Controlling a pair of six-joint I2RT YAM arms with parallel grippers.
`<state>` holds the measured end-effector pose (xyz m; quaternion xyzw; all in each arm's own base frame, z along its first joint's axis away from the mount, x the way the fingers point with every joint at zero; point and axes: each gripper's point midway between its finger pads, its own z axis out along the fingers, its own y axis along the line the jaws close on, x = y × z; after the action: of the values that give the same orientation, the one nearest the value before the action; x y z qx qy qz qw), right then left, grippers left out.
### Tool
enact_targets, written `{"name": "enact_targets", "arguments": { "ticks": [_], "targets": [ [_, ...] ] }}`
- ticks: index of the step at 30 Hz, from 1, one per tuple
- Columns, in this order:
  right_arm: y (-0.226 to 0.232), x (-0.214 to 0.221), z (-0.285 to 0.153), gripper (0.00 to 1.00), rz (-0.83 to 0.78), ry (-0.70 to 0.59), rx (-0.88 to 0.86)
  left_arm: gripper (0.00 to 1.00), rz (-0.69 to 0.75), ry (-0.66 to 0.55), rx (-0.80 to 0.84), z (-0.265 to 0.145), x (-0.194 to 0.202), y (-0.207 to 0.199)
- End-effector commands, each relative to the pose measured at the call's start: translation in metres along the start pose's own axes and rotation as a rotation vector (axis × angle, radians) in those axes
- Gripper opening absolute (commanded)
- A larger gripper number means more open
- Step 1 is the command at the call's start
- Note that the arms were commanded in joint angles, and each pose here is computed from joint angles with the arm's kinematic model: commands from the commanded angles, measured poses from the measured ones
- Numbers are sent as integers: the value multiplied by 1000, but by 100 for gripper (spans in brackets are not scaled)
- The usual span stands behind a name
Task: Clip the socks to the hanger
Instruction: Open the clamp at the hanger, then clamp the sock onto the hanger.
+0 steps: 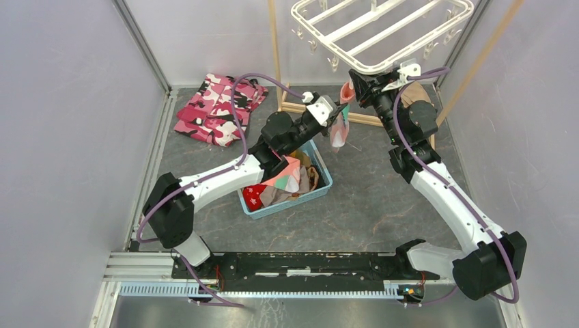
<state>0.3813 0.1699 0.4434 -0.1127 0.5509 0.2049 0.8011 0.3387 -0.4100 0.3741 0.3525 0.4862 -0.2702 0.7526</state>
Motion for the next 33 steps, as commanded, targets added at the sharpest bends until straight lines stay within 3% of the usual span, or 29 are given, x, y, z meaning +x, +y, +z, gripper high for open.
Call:
{"name": "enact_targets", "arguments": {
  "ticks": [1, 10, 17, 33],
  "targets": [
    [-3, -15, 6, 0, -7, -22, 25, 2, 59, -120, -58, 7, -47, 12],
    [2, -33, 10, 0, 43, -50, 5, 2, 75, -50, -76, -1, -27, 8],
    [1, -30, 15, 0, 100, 4, 18, 2, 54, -20, -74, -12, -13, 5],
    [-7, -12, 14, 0, 75, 67, 59, 2, 36, -95, -130, -10, -43, 18]
  ]
}}
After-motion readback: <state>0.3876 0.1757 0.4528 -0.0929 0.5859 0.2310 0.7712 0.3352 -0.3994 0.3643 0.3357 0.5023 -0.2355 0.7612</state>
